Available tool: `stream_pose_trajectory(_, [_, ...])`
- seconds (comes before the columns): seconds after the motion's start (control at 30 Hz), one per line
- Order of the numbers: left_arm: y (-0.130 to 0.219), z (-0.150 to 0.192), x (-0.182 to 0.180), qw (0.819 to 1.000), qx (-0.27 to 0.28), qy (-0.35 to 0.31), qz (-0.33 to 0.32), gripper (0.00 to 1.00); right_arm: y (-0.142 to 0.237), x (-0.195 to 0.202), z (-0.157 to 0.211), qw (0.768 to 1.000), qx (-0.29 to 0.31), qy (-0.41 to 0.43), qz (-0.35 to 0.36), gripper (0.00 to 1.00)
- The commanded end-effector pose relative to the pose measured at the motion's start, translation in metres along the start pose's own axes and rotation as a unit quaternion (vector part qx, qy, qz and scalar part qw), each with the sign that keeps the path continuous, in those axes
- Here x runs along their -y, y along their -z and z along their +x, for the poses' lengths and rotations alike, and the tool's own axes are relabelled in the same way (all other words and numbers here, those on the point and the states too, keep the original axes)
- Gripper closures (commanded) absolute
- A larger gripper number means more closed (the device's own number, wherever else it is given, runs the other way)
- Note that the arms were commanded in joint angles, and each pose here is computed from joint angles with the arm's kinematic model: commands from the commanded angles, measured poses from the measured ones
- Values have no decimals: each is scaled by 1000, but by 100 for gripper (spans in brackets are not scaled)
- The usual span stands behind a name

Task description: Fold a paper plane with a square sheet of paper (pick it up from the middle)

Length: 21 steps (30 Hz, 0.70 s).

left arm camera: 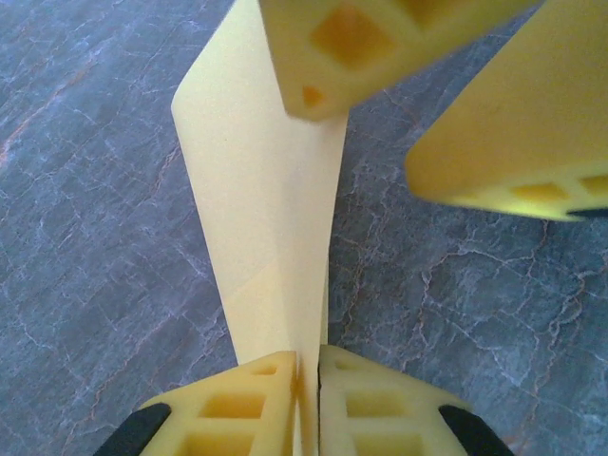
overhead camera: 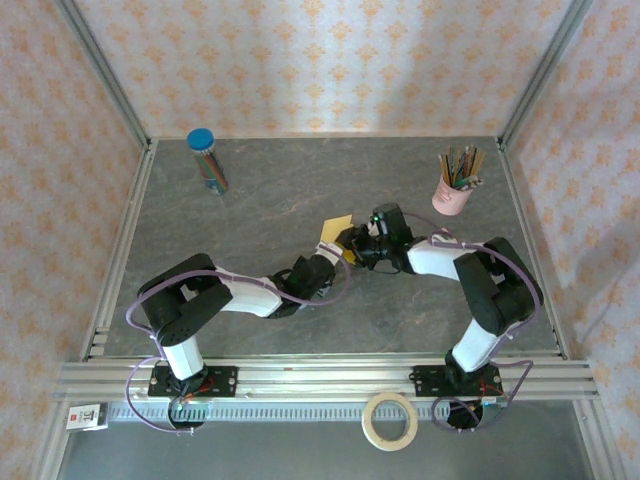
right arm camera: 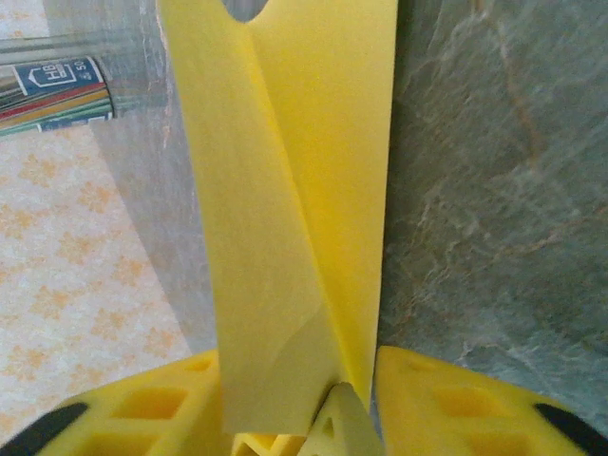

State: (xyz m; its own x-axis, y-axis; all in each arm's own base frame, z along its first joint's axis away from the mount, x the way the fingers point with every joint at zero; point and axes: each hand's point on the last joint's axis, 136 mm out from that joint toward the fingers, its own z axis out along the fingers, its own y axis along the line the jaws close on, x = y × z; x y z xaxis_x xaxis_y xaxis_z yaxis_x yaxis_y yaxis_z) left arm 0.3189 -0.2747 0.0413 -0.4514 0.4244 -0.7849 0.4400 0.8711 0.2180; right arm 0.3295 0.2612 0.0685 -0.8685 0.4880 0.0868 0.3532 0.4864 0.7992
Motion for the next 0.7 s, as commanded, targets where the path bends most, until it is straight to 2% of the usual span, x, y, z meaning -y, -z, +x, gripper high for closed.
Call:
stream_pose_trajectory(0.0, [2,5,4,1000,2,12,9,86,7,0,-18,1000,29,5,11,54])
stream_pose_trajectory(0.23, [2,12,13,999,-5,26,35,87,25,7,-42,997,72,6,24,50])
stream_pose_trajectory(0.47, [-2,19,25,997,-18,42,67,88,28,19,-48,995,85,14,45,50])
stream_pose_trajectory(0.67, [-1,19,32,990,-31,73,119,90,31,24,-52,993,99,35,62,49])
